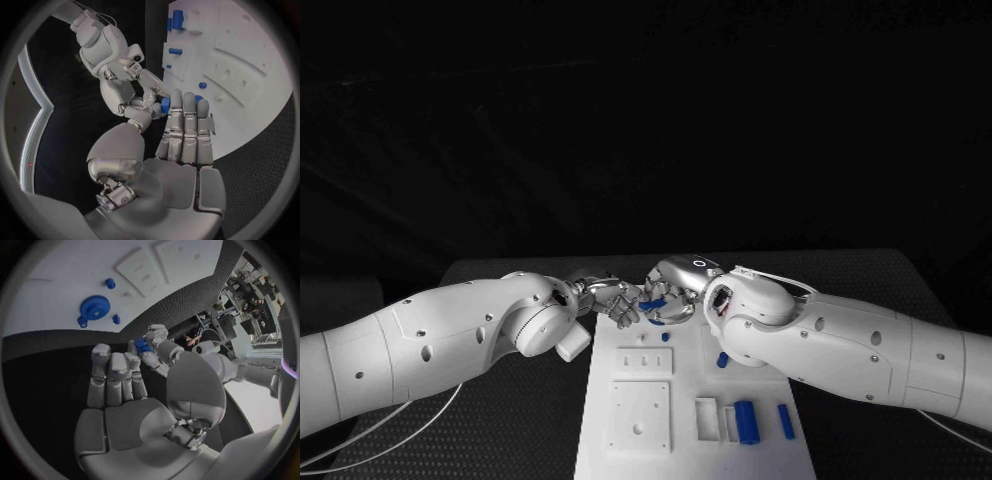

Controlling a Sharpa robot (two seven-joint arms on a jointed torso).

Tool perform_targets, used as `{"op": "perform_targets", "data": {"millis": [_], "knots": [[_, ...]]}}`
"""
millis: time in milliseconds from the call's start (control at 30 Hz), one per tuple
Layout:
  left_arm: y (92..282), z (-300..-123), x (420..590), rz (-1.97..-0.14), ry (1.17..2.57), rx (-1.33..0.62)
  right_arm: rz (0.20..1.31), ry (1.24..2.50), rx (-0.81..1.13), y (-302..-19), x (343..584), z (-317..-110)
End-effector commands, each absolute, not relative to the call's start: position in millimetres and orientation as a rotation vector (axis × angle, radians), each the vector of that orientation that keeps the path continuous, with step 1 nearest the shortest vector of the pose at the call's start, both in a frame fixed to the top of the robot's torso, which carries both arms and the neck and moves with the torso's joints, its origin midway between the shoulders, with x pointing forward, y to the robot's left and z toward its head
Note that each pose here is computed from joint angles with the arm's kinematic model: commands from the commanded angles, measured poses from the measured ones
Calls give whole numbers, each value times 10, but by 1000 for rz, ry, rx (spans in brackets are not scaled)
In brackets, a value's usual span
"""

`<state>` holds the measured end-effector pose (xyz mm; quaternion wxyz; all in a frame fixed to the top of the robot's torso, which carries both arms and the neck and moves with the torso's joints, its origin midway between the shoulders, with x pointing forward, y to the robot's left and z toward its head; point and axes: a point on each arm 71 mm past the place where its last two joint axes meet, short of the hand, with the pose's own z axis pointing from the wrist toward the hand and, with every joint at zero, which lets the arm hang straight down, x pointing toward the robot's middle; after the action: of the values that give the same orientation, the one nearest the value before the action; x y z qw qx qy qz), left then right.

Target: Assemble the parts on the task board

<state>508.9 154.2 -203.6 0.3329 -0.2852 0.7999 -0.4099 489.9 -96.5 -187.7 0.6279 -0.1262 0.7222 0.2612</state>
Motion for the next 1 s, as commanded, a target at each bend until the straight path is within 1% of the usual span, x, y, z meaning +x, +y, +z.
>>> {"op": "perform_targets", "data": {"millis": [33, 233, 467, 567, 667, 767, 867, 1000], "knots": [[1567, -2015, 5111, -1032, 2072, -709, 592, 1669, -282, -977, 4892, -1896], [1563, -2020, 5099, -1031, 2088, -700, 585, 1673, -277, -991, 4900, -1904], [1537, -2020, 5078, -1027, 2104, -657, 558, 1668, -256, -1089, 4951, -1916], [1538, -2009, 5078, -1001, 2087, -600, 538, 1668, -248, -1161, 4980, -1925], [1537, -1979, 5078, -931, 2039, -463, 514, 1656, -229, -1291, 5022, -1929], [1548, -1963, 5074, -869, 1990, -398, 495, 1644, -210, -1401, 5055, -1925], [1570, -1994, 5038, -806, 1953, -336, 477, 1632, -189, -1513, 5089, -1910], [1563, -2021, 4997, -743, 1911, -264, 462, 1605, -139, -1657, 5175, -1834]]}}
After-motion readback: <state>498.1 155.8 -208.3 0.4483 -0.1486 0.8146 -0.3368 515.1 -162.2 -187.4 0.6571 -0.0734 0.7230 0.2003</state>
